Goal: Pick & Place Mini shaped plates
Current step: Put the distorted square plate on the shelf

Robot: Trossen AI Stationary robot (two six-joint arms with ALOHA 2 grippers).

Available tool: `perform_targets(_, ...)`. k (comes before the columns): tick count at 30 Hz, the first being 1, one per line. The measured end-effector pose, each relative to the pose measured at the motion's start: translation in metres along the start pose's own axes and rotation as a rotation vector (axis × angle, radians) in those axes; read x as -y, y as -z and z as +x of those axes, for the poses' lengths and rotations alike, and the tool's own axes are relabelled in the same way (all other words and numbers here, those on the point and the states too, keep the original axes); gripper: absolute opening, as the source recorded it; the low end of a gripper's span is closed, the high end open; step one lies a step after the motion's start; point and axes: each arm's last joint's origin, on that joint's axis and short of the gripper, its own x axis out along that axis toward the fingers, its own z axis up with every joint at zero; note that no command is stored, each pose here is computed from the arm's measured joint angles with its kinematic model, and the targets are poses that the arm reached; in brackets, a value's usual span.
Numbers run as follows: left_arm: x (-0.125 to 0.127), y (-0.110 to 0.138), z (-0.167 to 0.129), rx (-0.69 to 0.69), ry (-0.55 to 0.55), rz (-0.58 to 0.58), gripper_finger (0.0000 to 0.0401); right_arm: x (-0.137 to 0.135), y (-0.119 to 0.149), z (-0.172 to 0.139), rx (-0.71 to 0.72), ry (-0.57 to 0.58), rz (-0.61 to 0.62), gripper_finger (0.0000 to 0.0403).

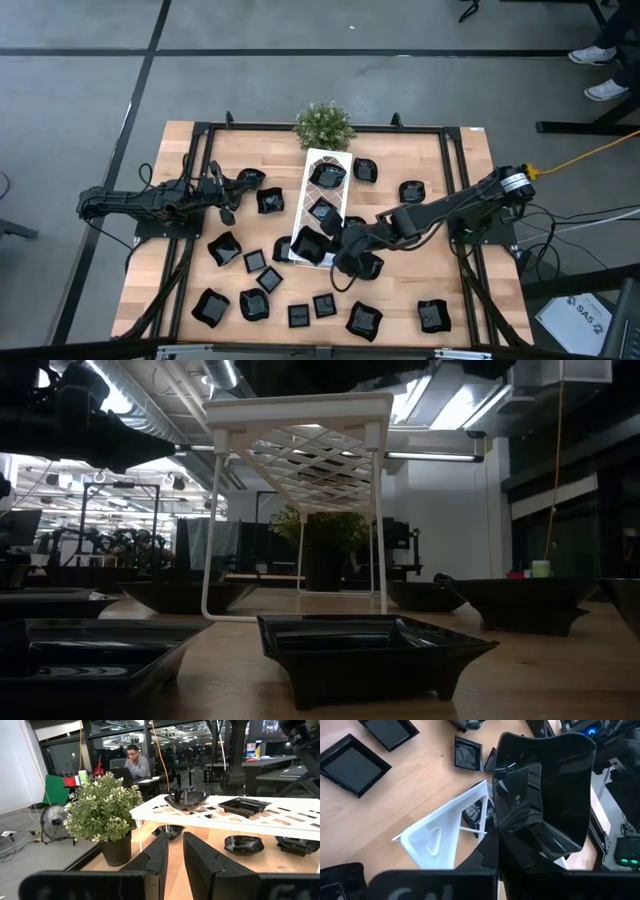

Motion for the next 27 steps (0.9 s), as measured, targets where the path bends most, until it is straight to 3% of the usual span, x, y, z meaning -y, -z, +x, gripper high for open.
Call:
perform_targets(10,0.0,0.0,0.0,0.0,0.0,0.0,0.0055,0.001,0.001,0.0,0.015,-0.014,-0.131,0.0006)
perform_targets(27,0.0,0.0,0.0,0.0,0.0,0.0,0.0056,0.013,0.014,0.006,0.03,-0.046,-0.084,0.0006)
